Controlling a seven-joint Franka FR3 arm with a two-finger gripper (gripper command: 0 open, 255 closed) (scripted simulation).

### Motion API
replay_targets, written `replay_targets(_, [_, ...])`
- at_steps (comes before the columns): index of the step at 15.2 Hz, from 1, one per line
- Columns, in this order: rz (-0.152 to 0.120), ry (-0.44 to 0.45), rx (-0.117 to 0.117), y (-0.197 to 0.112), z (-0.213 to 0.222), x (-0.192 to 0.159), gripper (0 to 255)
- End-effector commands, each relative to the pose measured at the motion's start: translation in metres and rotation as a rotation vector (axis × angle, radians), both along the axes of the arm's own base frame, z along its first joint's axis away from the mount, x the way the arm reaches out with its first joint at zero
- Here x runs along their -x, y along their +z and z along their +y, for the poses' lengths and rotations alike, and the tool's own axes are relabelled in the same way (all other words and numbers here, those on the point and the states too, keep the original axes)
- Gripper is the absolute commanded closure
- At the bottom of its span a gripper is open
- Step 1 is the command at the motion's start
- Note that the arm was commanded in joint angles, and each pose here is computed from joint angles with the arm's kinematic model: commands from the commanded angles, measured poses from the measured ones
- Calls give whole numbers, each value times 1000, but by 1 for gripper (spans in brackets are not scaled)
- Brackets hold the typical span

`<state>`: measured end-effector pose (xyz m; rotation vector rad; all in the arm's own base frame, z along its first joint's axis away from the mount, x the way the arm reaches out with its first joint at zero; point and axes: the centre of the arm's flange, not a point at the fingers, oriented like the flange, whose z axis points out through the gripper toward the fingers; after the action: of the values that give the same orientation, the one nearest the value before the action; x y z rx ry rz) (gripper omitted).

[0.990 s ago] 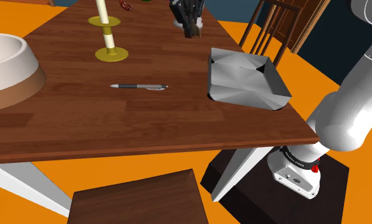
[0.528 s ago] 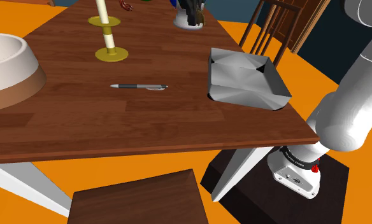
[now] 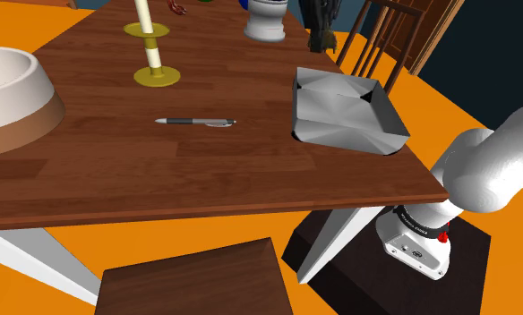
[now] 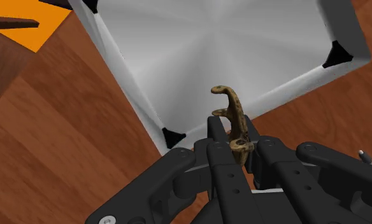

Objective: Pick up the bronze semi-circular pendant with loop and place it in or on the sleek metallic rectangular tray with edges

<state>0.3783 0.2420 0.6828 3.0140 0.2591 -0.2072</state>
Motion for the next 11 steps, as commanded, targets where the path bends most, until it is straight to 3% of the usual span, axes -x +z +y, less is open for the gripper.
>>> replay_targets(1, [0, -1, -1, -1, -5, 28, 255])
replay_targets(5, [0, -1, -1, -3, -15, 72, 255])
replay_targets(11, [0, -1, -1, -35, -15, 72, 255])
